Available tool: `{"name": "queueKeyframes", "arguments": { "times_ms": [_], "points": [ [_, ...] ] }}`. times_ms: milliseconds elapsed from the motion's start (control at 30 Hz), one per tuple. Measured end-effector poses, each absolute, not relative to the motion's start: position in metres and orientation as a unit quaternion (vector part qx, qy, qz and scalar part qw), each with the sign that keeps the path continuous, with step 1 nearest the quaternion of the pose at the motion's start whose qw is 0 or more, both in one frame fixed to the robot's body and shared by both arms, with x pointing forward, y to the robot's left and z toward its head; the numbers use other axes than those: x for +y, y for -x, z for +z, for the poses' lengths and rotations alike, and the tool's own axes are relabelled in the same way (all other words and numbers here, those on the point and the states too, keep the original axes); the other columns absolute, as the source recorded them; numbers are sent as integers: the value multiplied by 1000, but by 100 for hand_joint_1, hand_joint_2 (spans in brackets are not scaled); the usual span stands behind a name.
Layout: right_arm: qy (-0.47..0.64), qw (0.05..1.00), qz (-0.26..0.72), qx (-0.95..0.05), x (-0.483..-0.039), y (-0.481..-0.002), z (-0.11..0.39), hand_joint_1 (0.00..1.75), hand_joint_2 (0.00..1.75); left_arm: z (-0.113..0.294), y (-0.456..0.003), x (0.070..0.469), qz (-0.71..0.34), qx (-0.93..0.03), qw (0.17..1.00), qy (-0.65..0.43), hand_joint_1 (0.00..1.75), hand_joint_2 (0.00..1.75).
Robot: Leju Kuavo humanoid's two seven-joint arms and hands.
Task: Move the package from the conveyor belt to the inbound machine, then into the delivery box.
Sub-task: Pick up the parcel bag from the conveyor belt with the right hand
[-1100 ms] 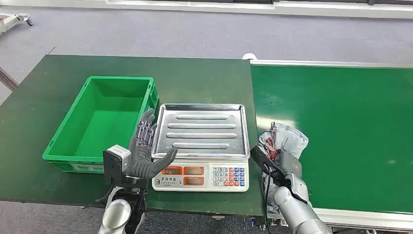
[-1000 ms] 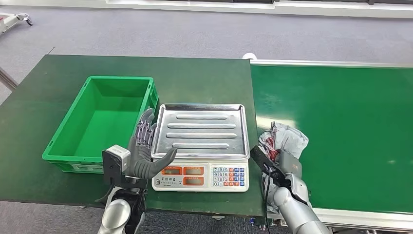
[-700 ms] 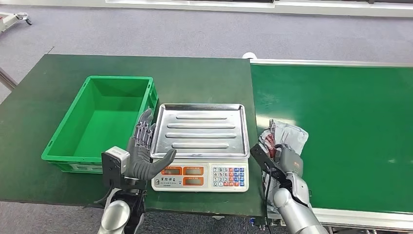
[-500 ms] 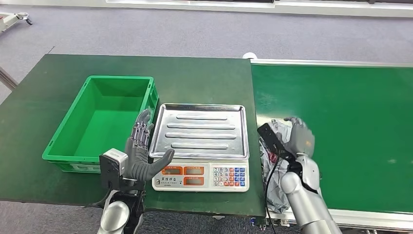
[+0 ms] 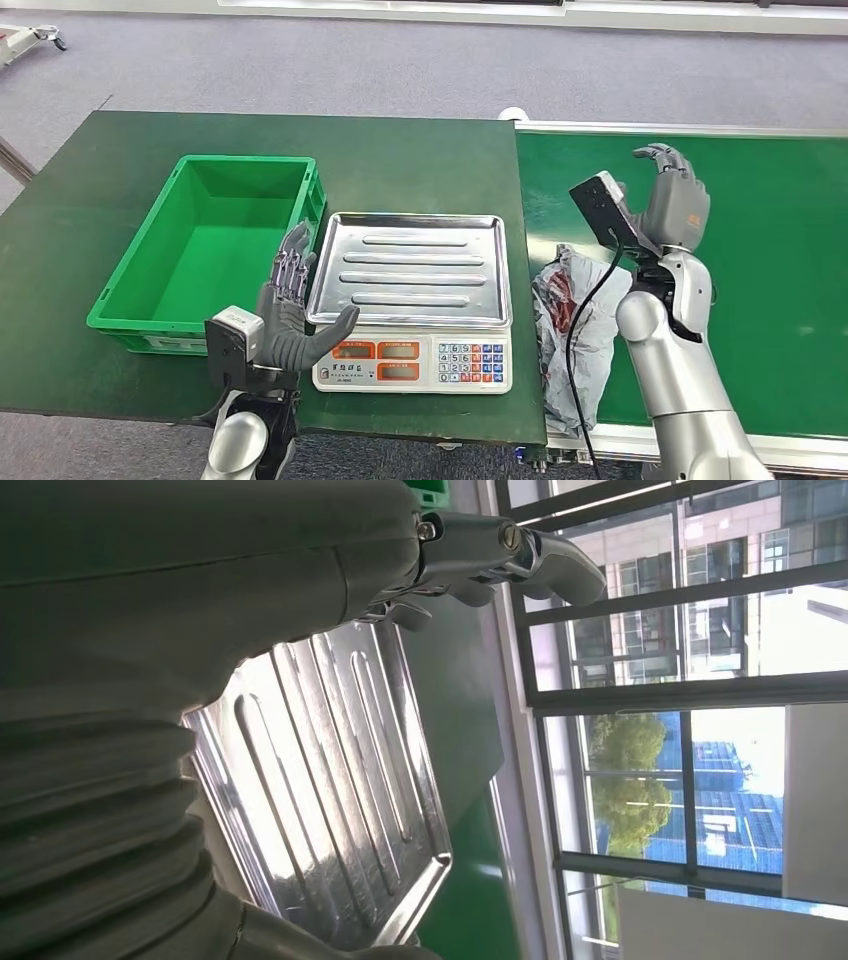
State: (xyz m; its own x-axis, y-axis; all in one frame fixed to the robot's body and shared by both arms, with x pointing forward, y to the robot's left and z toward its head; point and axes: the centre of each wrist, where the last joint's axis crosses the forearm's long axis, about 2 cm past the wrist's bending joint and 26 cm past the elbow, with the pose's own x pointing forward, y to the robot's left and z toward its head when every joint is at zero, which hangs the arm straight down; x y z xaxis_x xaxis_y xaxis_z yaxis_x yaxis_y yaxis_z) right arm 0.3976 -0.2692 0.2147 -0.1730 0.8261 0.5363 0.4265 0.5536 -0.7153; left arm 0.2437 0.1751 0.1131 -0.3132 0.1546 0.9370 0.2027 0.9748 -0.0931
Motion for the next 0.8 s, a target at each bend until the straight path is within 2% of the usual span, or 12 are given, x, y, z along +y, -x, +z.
{"name": "queueKeyframes", "arguments": {
  "times_ms": [33,200,400,667,800],
  "points": [
    [421,487,209,-736,-269,-398,215,0,175,113,-243,175,-20,-810,576,110,0,175],
    [402,522,221,-719,-265,-400,206,0,175,113,-242,175,-19,-810,576,109,0,175],
    [407,581,223,-668,-260,-388,151,0,175,116,-239,177,-19,-807,580,105,0,175],
    [362,667,234,-608,-245,-331,77,0,175,113,-232,192,-3,-797,599,76,0,175],
    [344,694,228,-590,-242,-312,56,0,175,111,-231,200,5,-794,604,66,0,175]
  ]
}}
